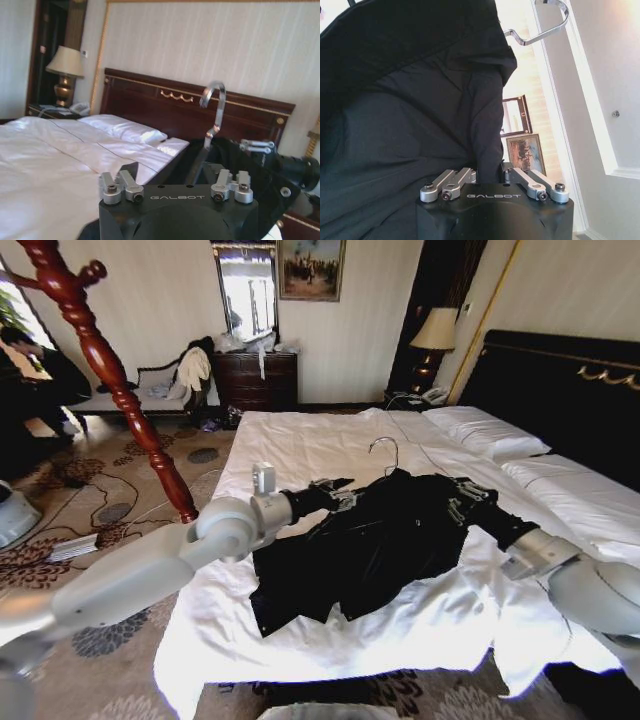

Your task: Pick up the clothes from the bed and hang them on the clothes hanger.

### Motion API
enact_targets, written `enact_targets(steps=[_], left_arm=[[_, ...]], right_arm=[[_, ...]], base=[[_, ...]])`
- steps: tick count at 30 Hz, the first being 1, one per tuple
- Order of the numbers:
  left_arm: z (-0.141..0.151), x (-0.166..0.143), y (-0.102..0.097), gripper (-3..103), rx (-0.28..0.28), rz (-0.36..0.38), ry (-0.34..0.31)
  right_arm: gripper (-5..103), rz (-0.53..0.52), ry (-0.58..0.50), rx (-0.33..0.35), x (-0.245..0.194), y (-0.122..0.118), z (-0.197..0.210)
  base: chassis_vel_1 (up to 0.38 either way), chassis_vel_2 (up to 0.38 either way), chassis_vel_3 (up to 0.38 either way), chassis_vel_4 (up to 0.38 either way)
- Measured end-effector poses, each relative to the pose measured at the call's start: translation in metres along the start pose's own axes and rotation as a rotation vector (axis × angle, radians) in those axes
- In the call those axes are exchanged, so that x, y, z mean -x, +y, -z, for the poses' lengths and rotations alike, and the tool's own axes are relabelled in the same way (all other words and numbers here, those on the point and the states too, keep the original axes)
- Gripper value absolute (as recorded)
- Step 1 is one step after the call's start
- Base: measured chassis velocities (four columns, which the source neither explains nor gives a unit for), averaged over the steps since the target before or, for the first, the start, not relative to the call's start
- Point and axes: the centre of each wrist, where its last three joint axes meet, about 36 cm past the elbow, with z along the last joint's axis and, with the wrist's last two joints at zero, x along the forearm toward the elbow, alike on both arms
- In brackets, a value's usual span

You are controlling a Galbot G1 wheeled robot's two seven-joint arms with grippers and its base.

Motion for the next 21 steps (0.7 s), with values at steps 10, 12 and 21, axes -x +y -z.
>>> enact_targets(steps=[10,12,21], left_arm=[[0.018,-0.058,0.022,100,0.006,0.114,-0.049],[0.016,-0.063,0.025,100,0.005,0.130,-0.048],[-0.033,-0.100,0.039,100,-0.009,0.247,0.023]], right_arm=[[19,-0.028,-0.002,0.022,-0.002,0.003,-0.001],[19,-0.030,-0.007,0.016,-0.002,0.003,0.000],[19,-0.046,-0.014,0.040,-0.006,0.004,0.005]], base=[[0.000,0.000,0.000,0.000],[0.000,0.000,0.000,0.000],[0.000,0.000,0.000,0.000]])
